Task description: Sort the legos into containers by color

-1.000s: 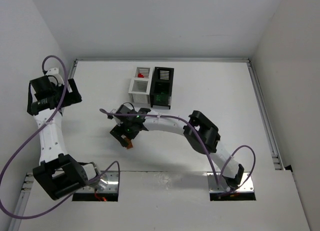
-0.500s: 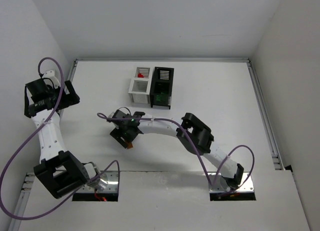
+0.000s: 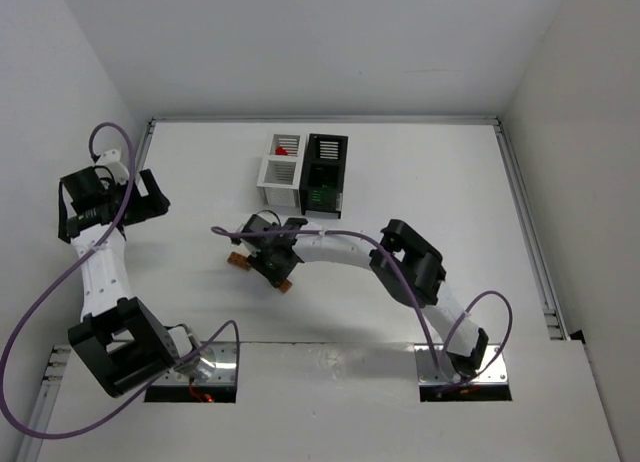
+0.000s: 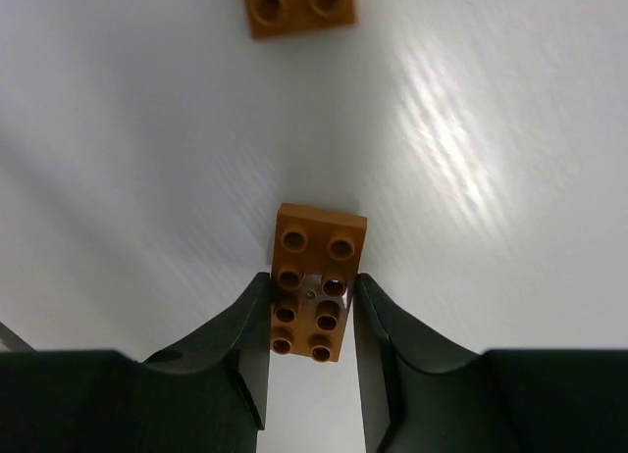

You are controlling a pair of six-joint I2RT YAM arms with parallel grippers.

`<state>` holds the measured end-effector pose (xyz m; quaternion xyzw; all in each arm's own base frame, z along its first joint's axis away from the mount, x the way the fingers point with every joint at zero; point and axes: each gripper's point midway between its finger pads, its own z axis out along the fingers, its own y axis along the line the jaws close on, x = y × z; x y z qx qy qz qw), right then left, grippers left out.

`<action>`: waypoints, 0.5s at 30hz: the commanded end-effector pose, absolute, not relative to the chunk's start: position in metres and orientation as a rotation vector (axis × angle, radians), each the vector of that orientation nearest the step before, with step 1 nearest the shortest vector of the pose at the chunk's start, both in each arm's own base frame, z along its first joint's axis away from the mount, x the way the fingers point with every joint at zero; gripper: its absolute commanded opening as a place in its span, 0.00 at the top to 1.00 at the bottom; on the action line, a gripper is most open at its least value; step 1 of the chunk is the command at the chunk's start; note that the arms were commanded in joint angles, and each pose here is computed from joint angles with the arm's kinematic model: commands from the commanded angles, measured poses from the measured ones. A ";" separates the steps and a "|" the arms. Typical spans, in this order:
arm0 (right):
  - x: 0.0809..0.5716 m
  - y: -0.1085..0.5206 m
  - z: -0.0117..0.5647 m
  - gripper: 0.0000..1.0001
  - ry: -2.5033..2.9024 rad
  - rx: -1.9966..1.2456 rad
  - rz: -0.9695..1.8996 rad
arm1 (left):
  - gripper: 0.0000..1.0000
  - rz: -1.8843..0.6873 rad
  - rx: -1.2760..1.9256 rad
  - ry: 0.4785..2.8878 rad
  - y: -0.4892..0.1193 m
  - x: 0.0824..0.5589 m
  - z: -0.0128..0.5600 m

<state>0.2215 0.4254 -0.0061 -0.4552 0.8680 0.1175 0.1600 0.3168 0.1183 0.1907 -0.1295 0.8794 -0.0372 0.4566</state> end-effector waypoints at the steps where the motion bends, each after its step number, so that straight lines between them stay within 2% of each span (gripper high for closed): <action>1: 0.254 0.422 0.069 1.00 2.275 -1.280 0.309 | 0.09 -0.142 -0.175 2.134 0.103 0.323 0.191; 3: 0.281 0.429 0.131 1.00 2.134 -1.192 0.325 | 0.09 -0.208 -0.088 2.136 0.087 0.321 0.185; 5: 0.306 0.430 0.168 1.00 2.043 -1.156 0.307 | 0.09 -0.300 0.102 2.103 0.055 0.315 0.185; 8: 0.351 0.435 0.246 1.00 1.883 -1.053 0.292 | 0.09 -0.326 0.335 2.093 0.020 0.303 0.179; 11: 0.390 0.422 0.251 1.00 1.873 -1.019 0.205 | 0.08 -0.395 0.557 2.110 -0.009 0.282 0.163; 12: 0.405 0.419 0.265 1.00 1.849 -0.988 0.209 | 0.08 -0.422 0.599 2.118 -0.016 0.276 0.157; 15: 0.427 0.415 0.256 1.00 1.858 -0.975 0.208 | 0.08 -0.431 0.668 2.133 -0.025 0.268 0.151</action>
